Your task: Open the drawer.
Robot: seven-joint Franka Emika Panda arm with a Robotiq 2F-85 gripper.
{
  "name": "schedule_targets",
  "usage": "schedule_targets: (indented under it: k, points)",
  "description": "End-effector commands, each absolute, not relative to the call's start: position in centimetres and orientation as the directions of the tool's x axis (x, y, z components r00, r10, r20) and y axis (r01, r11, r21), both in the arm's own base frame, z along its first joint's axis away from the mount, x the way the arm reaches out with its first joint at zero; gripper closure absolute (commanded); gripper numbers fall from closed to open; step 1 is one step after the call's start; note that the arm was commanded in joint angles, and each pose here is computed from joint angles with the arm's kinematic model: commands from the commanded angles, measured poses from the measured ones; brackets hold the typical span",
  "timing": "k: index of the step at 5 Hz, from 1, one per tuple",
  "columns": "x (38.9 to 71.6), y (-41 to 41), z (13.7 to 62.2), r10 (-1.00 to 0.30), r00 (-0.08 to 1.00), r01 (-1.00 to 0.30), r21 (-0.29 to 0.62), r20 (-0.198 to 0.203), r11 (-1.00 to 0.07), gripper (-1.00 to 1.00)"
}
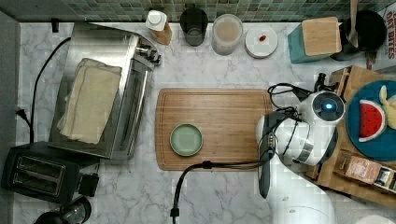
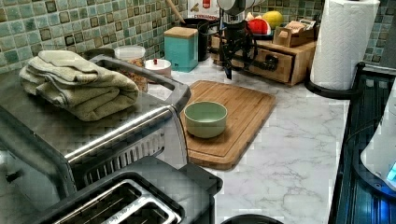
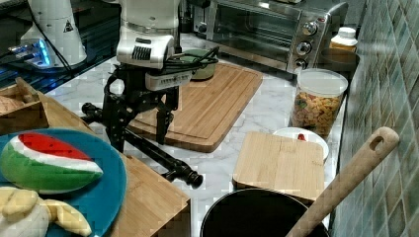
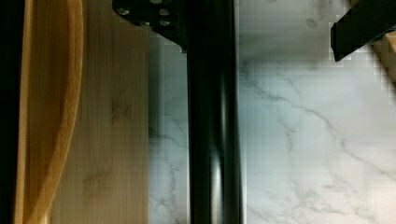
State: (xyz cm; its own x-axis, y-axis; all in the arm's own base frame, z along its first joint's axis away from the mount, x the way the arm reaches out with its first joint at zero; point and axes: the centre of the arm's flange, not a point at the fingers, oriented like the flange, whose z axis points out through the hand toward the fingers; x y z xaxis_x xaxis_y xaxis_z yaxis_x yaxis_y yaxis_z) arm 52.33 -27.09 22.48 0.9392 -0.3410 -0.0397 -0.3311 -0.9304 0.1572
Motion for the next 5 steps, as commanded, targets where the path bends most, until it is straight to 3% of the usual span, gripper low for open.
schedule_targets:
  k: [1, 2, 4, 5]
  points:
    - [57.6, -12.0, 25.6, -0.322, 0.947, -0.323, 0.075, 0.022, -0.944, -1.0]
    - [58.2, -7.4, 26.3, -0.349, 0.937, -0.348, 0.059, -0.016, -0.936, -1.0]
    - [59.8, -0.5, 26.7, -0.33, 0.944, -0.33, 0.041, -0.004, -0.943, -1.0]
    - [61.5, 1.8, 26.5, -0.305, 0.952, -0.305, 0.008, -0.028, -0.952, -1.0]
